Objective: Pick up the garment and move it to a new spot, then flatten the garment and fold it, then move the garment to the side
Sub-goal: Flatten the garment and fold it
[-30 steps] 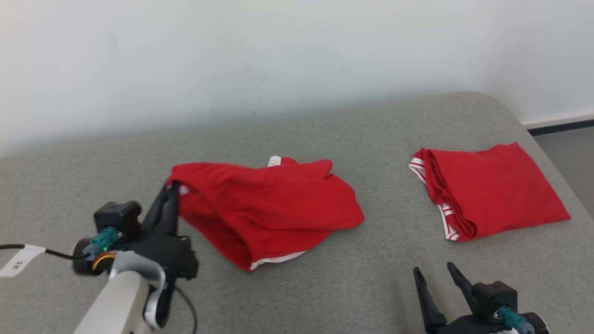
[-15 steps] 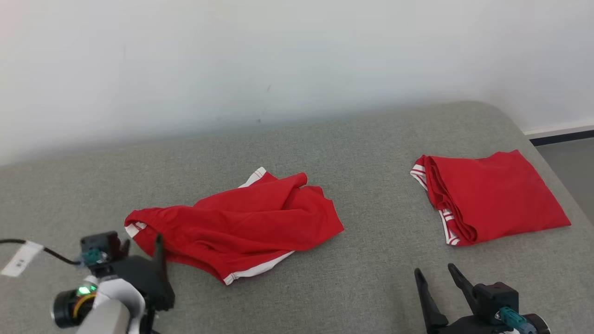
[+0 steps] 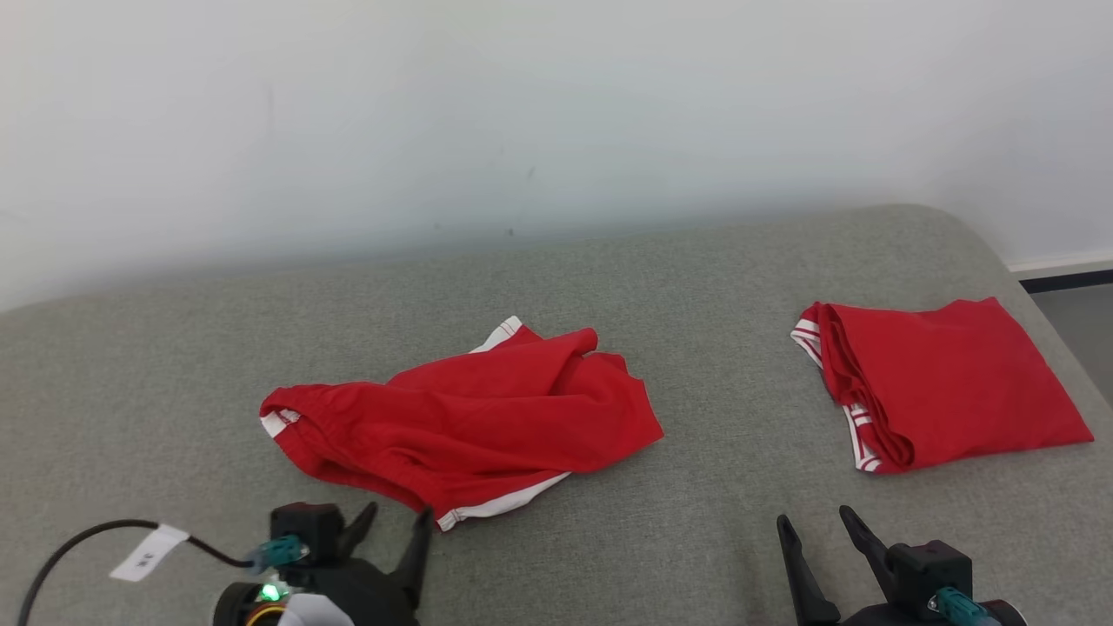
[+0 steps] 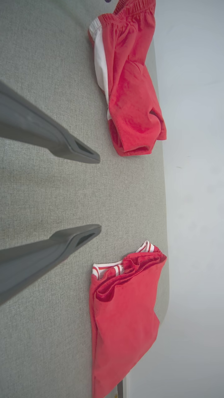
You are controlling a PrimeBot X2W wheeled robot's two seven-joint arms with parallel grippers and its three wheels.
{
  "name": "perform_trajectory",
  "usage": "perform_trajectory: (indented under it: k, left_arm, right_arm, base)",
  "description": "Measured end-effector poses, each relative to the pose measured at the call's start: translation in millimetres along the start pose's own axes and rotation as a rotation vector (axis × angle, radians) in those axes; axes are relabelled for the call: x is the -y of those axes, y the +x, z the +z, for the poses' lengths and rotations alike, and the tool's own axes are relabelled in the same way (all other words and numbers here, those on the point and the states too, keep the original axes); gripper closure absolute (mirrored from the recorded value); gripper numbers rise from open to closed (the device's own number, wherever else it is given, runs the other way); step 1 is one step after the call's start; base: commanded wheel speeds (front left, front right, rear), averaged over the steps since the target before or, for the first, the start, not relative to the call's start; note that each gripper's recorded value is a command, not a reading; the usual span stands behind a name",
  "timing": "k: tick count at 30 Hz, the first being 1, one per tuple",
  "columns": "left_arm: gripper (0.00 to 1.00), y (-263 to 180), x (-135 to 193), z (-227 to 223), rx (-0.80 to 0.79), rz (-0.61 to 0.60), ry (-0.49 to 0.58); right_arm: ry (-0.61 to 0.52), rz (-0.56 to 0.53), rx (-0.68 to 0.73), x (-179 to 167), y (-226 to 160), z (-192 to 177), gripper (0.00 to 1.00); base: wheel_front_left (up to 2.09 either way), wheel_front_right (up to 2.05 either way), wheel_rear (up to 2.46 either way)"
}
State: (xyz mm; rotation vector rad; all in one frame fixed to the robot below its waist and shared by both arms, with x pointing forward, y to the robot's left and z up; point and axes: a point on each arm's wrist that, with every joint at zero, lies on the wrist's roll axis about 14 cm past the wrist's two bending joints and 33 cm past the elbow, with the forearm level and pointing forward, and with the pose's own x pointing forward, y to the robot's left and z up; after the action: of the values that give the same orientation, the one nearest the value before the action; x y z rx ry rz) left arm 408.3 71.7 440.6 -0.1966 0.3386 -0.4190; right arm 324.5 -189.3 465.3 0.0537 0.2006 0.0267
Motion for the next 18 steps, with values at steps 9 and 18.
perform_trajectory:
  k: [9,18]
  left_arm:
    - [0.0,14,15,-19,-0.102,-0.009,0.03]
    - [1.0,27,38,-28,-0.147,-0.085,0.014]
  right_arm:
    - [0.007,-0.042,-0.002,12,-6,-1,0.0]
    - [0.018,-0.096,-0.015,28,-13,-7,0.0]
  base:
    - [0.0,0.0,0.0]
    - [0.0,0.0,0.0]
